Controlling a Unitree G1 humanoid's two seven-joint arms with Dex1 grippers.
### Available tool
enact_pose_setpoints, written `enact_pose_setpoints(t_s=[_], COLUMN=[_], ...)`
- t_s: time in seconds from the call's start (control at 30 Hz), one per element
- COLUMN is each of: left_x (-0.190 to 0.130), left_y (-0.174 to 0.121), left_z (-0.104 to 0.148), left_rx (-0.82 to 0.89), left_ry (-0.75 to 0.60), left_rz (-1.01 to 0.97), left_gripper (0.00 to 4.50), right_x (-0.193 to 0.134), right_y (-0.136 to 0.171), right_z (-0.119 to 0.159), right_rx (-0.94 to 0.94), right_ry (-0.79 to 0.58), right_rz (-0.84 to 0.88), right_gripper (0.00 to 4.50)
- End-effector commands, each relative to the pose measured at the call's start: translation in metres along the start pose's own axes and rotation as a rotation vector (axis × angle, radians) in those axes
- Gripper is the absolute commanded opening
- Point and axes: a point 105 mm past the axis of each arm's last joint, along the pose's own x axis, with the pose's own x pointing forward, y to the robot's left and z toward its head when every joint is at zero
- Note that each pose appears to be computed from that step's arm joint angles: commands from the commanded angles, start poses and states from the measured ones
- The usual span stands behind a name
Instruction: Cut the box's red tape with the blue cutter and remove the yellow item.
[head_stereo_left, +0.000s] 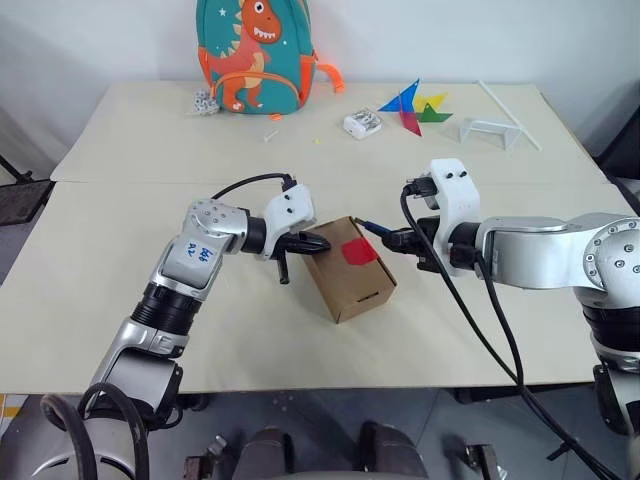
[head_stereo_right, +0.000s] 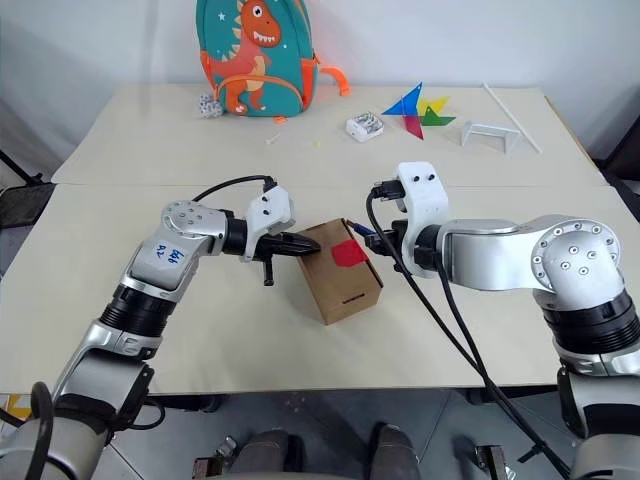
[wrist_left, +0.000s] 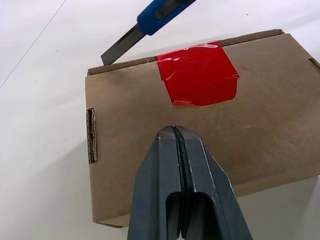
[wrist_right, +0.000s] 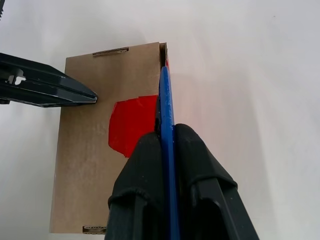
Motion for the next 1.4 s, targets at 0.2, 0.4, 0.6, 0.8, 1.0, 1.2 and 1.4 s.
enact_pose_setpoints(t_s=[0.2,0.4,0.6,0.8,1.0,1.2,1.4], left_x=[0.009,0.009,0.009,0.008,0.008,0.007,0.007], left_y=[-0.013,-0.012,-0.011,-0.011,-0.010,-0.011,-0.010], left_z=[-0.021,-0.021,-0.020,-0.020,-0.021,-0.021,-0.022], left_rx=[-0.052,-0.052,-0.050,-0.051,-0.051,-0.053,-0.054], left_ry=[0.062,0.062,0.063,0.066,0.066,0.068,0.070], left_rz=[-0.052,-0.051,-0.048,-0.047,-0.044,-0.040,-0.038], left_gripper=[0.00,0.00,0.00,0.00,0.00,0.00,0.00], right_x=[-0.024,-0.021,-0.014,-0.008,-0.004,-0.003,-0.003], right_y=[-0.010,-0.003,0.001,0.002,0.003,0.002,0.003], right_z=[0.031,0.031,0.024,0.012,0.002,-0.006,-0.004], right_rx=[-0.060,-0.051,-0.029,-0.004,0.018,0.033,0.045], right_ry=[-0.071,-0.073,-0.065,-0.049,-0.034,-0.023,-0.035], right_rz=[-0.006,0.033,0.034,0.022,0.016,0.016,0.020], right_gripper=[0.13,0.13,0.13,0.13,0.13,0.13,0.13])
